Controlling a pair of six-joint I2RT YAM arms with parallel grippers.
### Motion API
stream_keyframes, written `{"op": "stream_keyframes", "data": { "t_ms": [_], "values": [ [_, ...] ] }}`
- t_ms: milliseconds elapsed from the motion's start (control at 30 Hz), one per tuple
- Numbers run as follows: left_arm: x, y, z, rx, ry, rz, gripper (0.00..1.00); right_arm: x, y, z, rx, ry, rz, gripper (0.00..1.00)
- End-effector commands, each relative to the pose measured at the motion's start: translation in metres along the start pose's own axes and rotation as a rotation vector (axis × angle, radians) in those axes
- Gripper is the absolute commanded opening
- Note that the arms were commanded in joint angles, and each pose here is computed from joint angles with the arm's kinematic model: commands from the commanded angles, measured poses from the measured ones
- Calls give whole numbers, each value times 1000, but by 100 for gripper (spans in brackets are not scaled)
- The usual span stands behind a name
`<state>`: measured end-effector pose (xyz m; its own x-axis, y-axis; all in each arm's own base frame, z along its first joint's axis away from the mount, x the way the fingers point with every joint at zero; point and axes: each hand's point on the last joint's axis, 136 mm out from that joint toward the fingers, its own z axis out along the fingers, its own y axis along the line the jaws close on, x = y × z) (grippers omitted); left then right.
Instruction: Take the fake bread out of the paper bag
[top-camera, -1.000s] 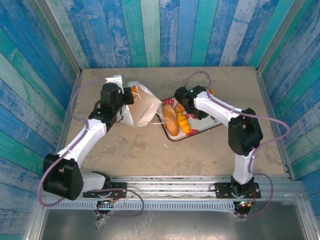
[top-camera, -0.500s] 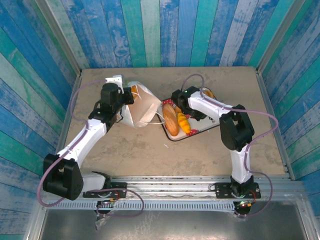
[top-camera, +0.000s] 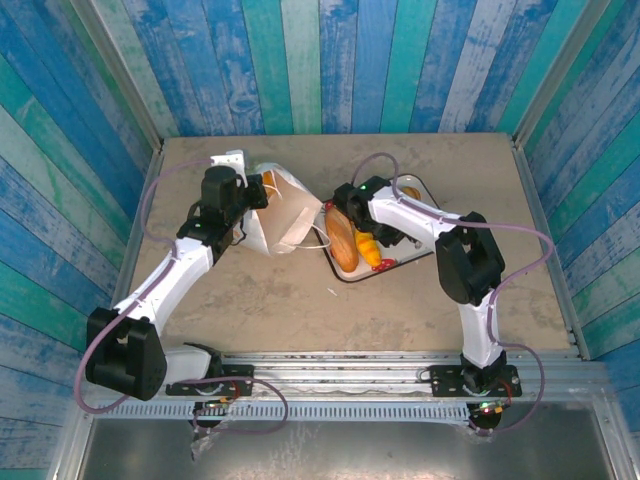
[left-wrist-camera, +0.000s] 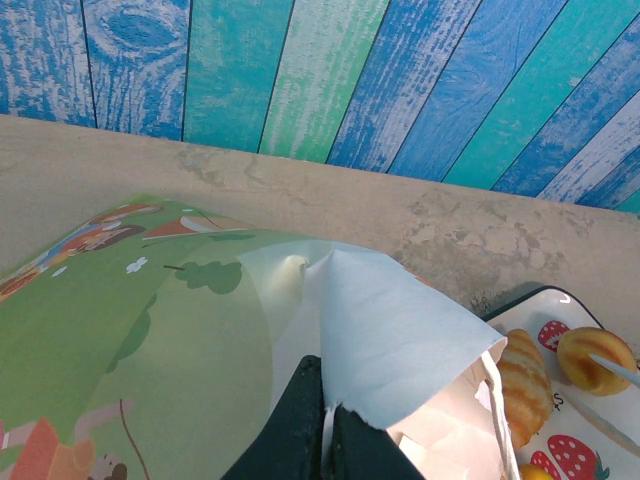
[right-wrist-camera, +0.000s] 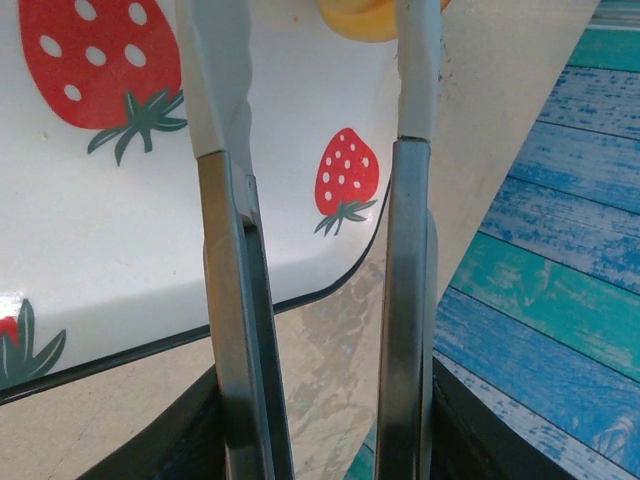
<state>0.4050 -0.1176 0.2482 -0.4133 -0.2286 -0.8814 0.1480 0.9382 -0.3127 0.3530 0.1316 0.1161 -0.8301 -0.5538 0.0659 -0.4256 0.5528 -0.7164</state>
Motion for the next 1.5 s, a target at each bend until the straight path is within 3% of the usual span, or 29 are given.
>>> {"op": "stream_keyframes", "data": {
  "t_ms": [0, 500, 700, 833, 1000, 1300, 1467],
  "values": [
    [-17, -7, -7, 21, -38, -3, 7, 0, -11, -12, -2, -23, 22, 45],
    [-23, -10, -8, 25, -48, 3, 7, 3, -15, -39, -130, -115, 88, 46],
    [-22, -11, -8, 31, -39, 15, 7, 8, -17, -55, -220, -157, 152, 35],
    [-17, -13, -8, 45, -21, 50, 7, 18, -19, -72, -312, -203, 205, 34],
    [-7, -15, -4, 67, 10, 109, 7, 31, -19, -107, -500, -299, 276, 35],
    [-2, -22, -2, 117, 12, 169, 7, 31, 12, -210, -1098, -531, 333, 37],
    [-6, -21, -2, 105, 5, 179, 7, 21, 34, -242, -1331, -559, 332, 37]
  ]
}}
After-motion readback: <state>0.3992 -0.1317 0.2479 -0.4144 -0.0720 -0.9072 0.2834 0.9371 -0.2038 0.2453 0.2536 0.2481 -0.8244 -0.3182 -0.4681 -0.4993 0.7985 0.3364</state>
